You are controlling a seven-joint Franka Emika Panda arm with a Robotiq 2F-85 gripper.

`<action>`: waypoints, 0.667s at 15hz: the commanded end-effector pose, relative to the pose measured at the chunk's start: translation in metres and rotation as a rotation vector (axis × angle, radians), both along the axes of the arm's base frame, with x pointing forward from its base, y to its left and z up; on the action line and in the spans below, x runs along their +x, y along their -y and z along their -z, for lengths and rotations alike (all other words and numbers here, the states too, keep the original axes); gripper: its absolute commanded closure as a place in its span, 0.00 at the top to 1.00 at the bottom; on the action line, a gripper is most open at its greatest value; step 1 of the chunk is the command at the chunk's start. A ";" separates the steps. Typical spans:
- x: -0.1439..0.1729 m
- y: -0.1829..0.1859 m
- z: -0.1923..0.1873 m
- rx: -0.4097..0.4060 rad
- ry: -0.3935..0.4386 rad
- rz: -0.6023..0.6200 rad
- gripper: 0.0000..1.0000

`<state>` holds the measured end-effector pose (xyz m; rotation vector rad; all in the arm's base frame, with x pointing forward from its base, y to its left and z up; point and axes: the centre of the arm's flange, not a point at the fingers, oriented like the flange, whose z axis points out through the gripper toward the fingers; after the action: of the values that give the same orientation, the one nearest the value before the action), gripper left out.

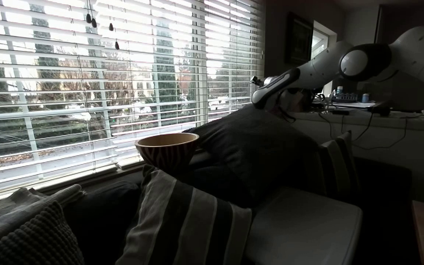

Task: Remove the grey pillow from the white lid of the container and then put it on the backrest of the sofa

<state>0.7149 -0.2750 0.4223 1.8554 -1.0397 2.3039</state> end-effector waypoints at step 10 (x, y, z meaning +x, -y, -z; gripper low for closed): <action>-0.094 -0.009 -0.043 0.067 -0.503 0.188 1.00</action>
<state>0.6584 -0.2844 0.4488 2.0005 -1.1732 1.7806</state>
